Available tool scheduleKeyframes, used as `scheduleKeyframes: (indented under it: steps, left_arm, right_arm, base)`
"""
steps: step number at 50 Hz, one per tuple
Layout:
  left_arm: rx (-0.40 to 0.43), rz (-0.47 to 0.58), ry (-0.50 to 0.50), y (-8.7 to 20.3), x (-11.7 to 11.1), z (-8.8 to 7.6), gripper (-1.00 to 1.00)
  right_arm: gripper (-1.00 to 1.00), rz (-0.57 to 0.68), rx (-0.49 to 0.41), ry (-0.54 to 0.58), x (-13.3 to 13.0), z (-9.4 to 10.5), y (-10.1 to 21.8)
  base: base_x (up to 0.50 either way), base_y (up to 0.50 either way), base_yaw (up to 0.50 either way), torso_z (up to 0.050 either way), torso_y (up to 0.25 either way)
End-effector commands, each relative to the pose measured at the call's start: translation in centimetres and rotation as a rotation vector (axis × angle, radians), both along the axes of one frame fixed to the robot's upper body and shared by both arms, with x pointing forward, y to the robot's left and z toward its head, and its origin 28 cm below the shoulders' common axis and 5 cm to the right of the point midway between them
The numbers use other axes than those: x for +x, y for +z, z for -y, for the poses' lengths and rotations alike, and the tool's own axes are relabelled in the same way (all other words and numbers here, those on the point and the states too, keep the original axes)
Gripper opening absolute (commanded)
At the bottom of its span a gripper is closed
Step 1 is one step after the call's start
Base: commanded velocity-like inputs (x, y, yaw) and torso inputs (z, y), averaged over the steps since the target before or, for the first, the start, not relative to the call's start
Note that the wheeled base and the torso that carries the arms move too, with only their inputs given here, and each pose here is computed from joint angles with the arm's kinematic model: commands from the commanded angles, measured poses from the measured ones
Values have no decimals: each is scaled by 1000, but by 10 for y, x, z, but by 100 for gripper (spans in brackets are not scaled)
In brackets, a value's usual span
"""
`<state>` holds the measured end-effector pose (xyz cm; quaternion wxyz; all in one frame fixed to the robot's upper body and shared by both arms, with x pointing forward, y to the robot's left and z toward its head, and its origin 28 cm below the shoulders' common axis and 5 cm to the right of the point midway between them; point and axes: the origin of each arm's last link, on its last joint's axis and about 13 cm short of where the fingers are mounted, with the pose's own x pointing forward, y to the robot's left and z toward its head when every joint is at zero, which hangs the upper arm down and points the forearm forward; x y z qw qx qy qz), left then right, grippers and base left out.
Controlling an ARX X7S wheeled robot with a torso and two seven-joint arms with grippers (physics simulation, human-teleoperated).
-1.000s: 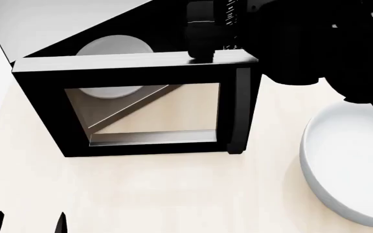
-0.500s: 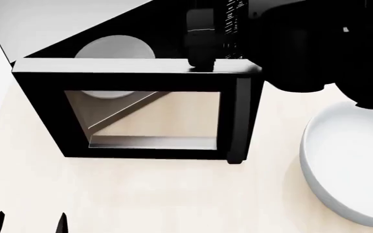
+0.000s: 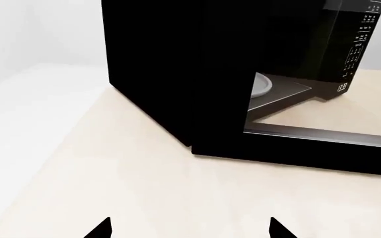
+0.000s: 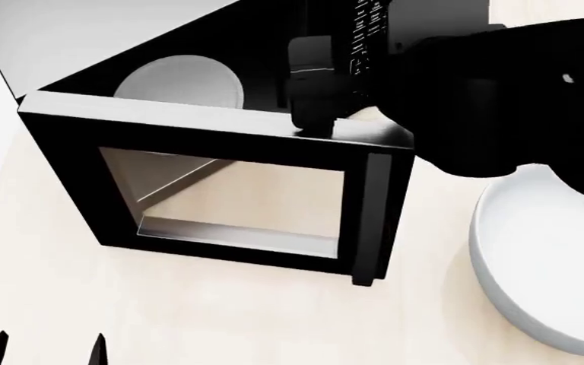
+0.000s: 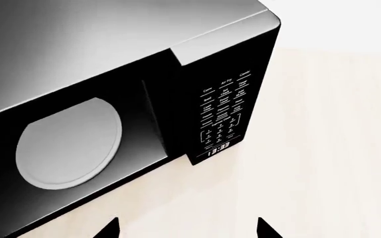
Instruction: Open the microwave.
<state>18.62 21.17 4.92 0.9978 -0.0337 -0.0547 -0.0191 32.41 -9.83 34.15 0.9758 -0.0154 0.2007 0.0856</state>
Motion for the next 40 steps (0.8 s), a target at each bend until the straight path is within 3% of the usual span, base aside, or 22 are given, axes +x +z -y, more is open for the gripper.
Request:
scheduleKeyframes:
  steps: [1, 40]
  left_arm:
    - [2, 0, -1, 0, 0, 0, 100]
    - [2, 5, -1, 1, -2, 0, 100]
  right_arm:
    - [100, -72, -30, 69, -12, -9, -21]
    - [100, -65, -54, 157, -46, -18, -35]
  base:
    - [0, 0, 0, 0, 0]
    - [0, 0, 1, -1, -3]
